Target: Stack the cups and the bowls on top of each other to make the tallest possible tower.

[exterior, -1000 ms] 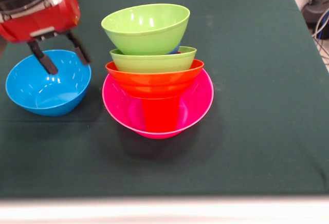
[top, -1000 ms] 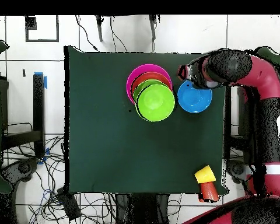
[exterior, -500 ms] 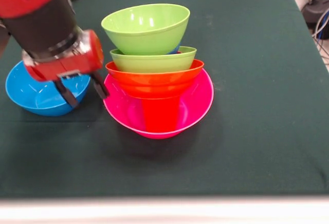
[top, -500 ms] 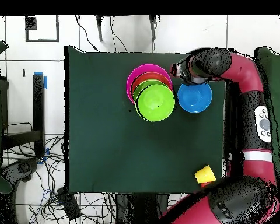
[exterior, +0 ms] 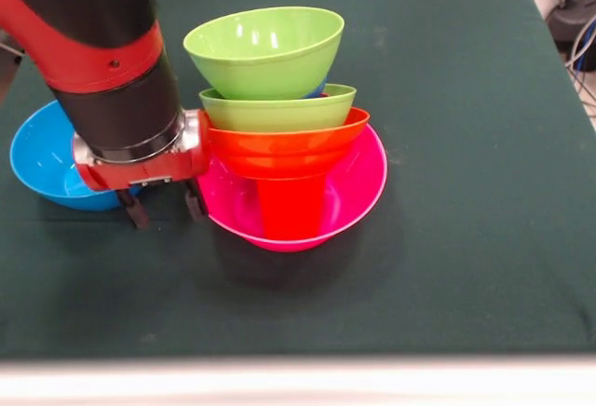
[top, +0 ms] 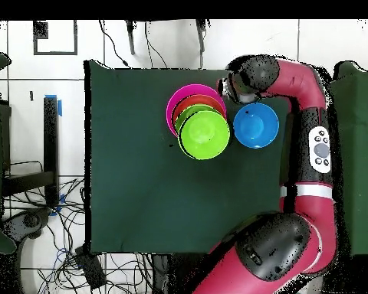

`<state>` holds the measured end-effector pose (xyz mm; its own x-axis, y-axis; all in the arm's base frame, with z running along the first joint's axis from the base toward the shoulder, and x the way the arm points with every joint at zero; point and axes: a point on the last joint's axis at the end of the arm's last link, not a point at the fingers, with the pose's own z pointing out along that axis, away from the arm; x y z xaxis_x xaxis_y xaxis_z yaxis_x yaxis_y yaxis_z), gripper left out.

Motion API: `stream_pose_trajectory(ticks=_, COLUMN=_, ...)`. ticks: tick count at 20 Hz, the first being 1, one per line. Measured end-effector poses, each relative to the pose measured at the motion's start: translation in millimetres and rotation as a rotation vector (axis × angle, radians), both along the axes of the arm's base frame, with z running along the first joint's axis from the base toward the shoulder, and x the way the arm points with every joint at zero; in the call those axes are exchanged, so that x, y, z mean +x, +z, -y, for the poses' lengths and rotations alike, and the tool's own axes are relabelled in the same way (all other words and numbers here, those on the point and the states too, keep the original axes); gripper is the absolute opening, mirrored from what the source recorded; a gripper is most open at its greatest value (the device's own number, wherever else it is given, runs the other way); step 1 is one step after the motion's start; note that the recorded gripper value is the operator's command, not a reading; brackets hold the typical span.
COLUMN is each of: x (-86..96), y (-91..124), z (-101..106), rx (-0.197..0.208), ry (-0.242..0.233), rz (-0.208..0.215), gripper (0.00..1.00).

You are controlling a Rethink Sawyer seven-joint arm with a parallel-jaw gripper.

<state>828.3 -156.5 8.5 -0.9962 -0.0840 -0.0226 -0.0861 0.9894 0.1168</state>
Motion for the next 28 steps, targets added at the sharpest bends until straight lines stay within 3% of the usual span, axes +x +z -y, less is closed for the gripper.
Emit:
stream_pose_trajectory(ticks=8, x=6.7, y=7.6, z=25.1, rx=-0.024, ry=-0.045, rz=-0.019, gripper=1.0)
stream_pose_trajectory(ticks=9, x=7.2, y=12.8, z=35.8, rx=-0.013, ry=-0.067, rz=-0.022, gripper=1.0)
stream_pose_trajectory(ticks=16, x=-0.8, y=23.2, z=55.6, rx=0.038, ry=-0.107, rz=-0.065, gripper=1.0)
stream_pose_trajectory(ticks=21, x=-5.5, y=21.8, z=62.1, rx=0.024, ry=-0.112, rz=-0.086, gripper=1.0)
stream_pose_trajectory(ticks=28, x=-12.1, y=7.7, z=67.9, rx=-0.028, ry=-0.115, rz=-0.115, gripper=1.0)
